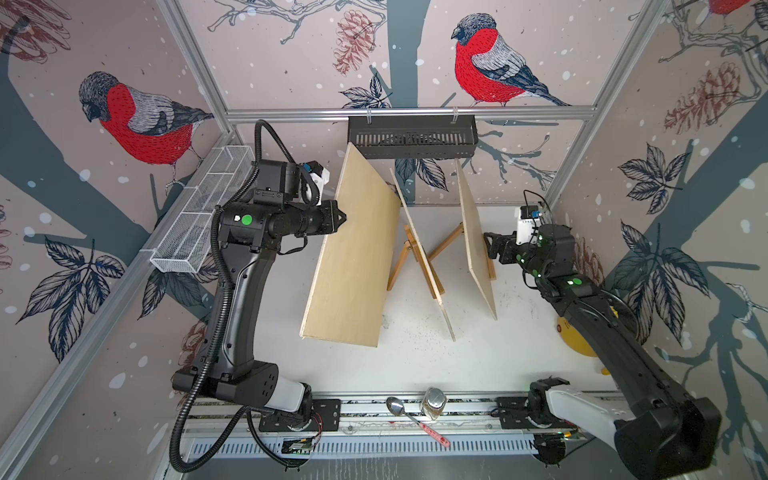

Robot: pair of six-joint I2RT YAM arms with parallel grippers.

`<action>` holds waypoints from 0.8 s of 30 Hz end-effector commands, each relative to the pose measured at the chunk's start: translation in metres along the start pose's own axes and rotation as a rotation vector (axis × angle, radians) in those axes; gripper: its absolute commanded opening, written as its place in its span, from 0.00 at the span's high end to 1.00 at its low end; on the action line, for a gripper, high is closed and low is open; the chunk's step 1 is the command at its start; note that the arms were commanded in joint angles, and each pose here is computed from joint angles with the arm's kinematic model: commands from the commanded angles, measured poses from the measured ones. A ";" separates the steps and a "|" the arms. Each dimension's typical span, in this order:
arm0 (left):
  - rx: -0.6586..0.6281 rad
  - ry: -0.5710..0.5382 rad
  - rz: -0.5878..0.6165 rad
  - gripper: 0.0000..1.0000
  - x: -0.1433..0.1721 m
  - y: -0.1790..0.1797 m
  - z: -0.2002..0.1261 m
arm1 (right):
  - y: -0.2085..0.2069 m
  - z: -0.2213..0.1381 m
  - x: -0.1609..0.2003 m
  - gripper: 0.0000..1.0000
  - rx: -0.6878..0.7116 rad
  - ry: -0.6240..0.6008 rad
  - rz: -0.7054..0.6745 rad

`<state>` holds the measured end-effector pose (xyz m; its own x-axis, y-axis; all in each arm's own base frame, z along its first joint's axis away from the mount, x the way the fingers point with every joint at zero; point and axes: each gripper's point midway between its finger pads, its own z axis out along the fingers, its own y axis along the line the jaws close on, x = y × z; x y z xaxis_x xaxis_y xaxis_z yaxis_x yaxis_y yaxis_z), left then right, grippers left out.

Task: Disassemble the easel
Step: Pick up the drawing board from the easel.

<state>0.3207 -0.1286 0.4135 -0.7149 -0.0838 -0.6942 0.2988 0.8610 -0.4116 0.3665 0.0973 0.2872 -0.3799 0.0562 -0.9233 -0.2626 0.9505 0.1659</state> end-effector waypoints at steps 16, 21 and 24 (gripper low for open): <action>-0.230 -0.307 -0.011 1.00 -0.024 0.001 -0.123 | 0.013 -0.009 -0.012 0.08 -0.022 -0.041 -0.019; -0.336 -0.303 -0.048 1.00 -0.018 0.020 -0.126 | 0.015 -0.011 -0.013 0.09 -0.027 -0.046 -0.021; -0.394 -0.291 -0.061 1.00 -0.017 0.032 -0.122 | 0.016 -0.011 -0.013 0.09 -0.029 -0.046 -0.021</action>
<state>0.2538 -0.0517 0.4717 -0.5716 -0.1948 -0.7971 0.0280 0.9662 -0.2562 0.3577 0.1079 0.2988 -0.3507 0.0488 -0.9352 -0.2923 0.9430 0.1588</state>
